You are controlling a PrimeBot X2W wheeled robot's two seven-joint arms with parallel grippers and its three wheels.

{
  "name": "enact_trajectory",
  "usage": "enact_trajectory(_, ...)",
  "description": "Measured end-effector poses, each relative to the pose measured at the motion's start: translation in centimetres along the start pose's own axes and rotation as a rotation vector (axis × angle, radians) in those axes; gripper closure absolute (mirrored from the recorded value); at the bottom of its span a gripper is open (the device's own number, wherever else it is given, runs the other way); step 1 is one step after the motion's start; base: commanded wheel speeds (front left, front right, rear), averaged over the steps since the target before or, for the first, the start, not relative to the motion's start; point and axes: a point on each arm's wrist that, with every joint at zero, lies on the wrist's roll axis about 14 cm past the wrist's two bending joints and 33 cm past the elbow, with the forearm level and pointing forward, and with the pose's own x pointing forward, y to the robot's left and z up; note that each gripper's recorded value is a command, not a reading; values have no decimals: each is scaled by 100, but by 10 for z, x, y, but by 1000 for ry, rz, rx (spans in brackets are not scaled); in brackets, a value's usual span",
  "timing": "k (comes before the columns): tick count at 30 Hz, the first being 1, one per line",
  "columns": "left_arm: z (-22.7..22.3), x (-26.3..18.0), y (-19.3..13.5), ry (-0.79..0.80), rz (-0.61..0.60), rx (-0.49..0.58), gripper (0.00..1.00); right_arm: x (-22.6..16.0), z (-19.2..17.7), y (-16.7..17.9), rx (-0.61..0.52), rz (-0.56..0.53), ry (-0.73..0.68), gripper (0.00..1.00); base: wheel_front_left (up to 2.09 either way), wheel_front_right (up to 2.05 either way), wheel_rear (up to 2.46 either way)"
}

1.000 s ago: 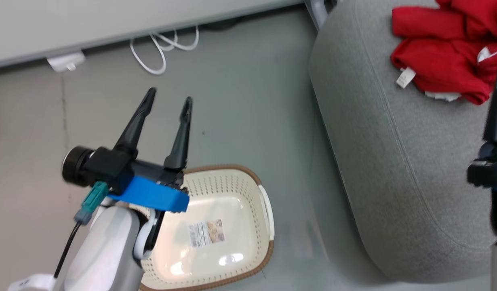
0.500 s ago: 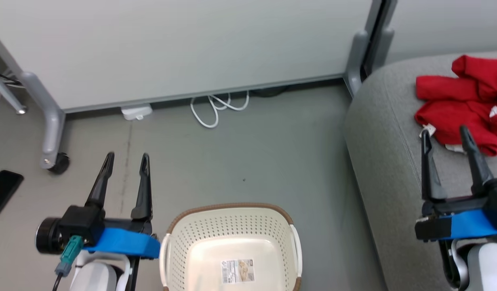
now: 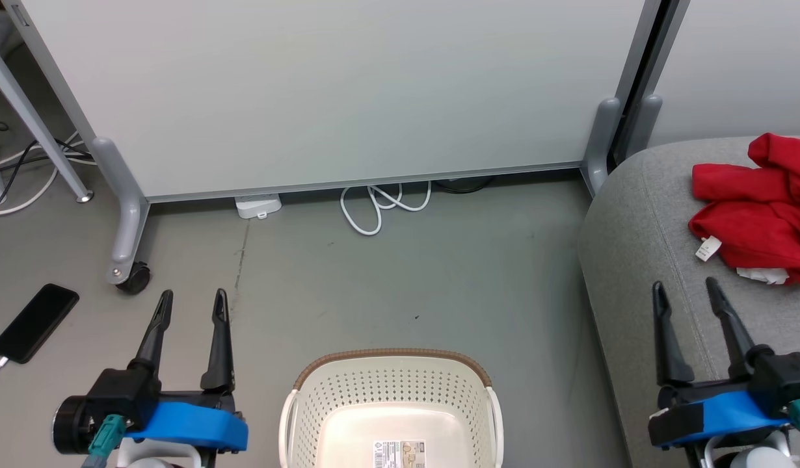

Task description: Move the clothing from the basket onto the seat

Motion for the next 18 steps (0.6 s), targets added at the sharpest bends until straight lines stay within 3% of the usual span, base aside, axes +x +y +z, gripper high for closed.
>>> enact_trajectory(18, -5, -12, 10, 15, 42, -8, 0, -6, -14, 16, 54, 32, 42, 0, 0, 0, 0)
